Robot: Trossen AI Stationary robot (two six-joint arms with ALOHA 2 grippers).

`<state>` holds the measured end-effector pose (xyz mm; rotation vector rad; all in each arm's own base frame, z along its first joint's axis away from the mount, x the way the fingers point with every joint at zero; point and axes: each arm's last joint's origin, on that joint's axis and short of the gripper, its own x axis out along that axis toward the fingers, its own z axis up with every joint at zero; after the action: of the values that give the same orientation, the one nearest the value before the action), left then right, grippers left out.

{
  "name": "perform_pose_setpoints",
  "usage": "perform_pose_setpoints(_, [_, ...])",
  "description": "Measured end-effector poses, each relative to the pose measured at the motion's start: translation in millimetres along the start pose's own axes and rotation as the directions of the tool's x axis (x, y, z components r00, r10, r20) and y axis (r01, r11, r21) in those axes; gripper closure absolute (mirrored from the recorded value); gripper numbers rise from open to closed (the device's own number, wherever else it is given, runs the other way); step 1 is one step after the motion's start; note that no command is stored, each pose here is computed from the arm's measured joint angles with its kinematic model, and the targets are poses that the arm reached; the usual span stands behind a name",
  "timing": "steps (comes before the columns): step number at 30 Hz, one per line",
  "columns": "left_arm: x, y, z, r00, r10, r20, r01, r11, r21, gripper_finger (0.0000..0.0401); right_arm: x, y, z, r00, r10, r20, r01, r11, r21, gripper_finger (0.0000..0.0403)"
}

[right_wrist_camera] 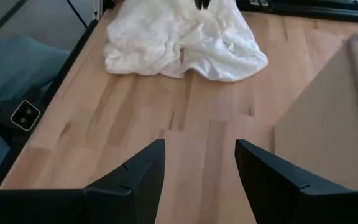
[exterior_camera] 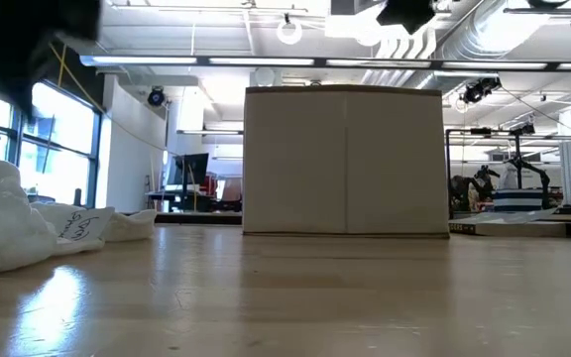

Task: Sort clothes
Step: Put the white dress into the laundry organizer

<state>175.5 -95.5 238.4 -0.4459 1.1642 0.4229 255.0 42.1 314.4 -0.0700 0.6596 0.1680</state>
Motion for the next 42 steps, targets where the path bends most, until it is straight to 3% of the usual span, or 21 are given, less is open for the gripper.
perform_pose_setpoints(2, [21.3,1.2,-14.0,0.994,-0.066,-0.088,0.066,0.998,-0.005,0.0348,6.0,15.5,-6.6,1.000,-0.016,0.007,0.016,1.000,-0.016,0.0210])
perform_pose_setpoints(5, [50.8,-1.0,-30.3,0.957,-0.243,-0.159,0.249,0.968,0.023,0.0344,10.8,31.8,-15.5,0.999,-0.032,0.002,0.032,0.999,-0.040,0.0210])
perform_pose_setpoints(7, [69.5,3.2,-39.7,0.941,-0.284,-0.183,0.297,0.954,0.048,0.0341,12.5,38.1,-18.7,0.999,-0.045,0.010,0.046,0.997,-0.056,0.0210])
perform_pose_setpoints(11, [96.5,14.9,-53.1,0.951,-0.204,-0.234,0.221,0.974,0.047,0.0348,14.1,41.1,-20.9,0.995,-0.095,0.028,0.097,0.993,-0.065,0.0210])
perform_pose_setpoints(15, [106.5,10.3,-55.3,0.948,-0.139,-0.288,0.194,0.965,0.174,0.0390,14.0,38.5,-19.2,0.990,-0.136,0.045,0.139,0.988,-0.061,0.0210])
perform_pose_setpoints(20, [94.9,-7.5,-36.1,0.982,-0.071,-0.172,0.123,0.943,0.308,0.0399,14.2,34.1,-18.7,0.985,-0.166,0.047,0.169,0.984,-0.048,0.0210])
perform_pose_setpoints(22, [82.4,-14.6,-21.7,0.996,-0.010,-0.091,0.040,0.940,0.340,0.0400,14.3,33.6,-18.7,0.985,-0.168,0.046,0.170,0.984,-0.044,0.0210])
perform_pose_setpoints(25, [48.2,-35.2,7.8,0.999,-0.019,0.028,0.008,0.927,0.375,0.0400,14.1,33.2,-18.6,0.984,-0.169,0.047,0.171,0.984,-0.042,0.0210])
perform_pose_setpoints(27, [25.8,-40.1,24.7,0.995,0.034,0.091,-0.068,0.910,0.409,0.0400,14.1,33.2,-19.2,0.985,-0.169,0.041,0.169,0.985,-0.018,0.0210])
perform_pose_setpoints(33, [-64.7,-53.0,74.9,0.937,0.065,0.344,-0.216,0.880,0.423,0.0400,11.8,41.3,-37.7,0.979,-0.156,-0.134,0.176,0.973,0.150,0.0210])
perform_pose_setpoints(37, [-128.1,-47.3,106.3,0.825,0.089,0.558,-0.353,0.852,0.386,0.0401,8.4,47.8,-46.4,0.956,-0.219,-0.195,0.250,0.956,0.152,0.0210])
perform_pose_setpoints(40, [-177.2,-38.3,127.5,0.696,0.112,0.709,-0.464,0.824,0.325,0.0401,7.1,50.5,-46.7,0.944,-0.278,-0.177,0.305,0.942,0.144,0.0210])
perform_pose_setpoints(42, [-210.0,-32.1,139.6,0.584,0.136,0.800,-0.550,0.792,0.266,0.0401,6.7,51.9,-46.3,0.939,-0.301,-0.164,0.323,0.938,0.126,0.0210])
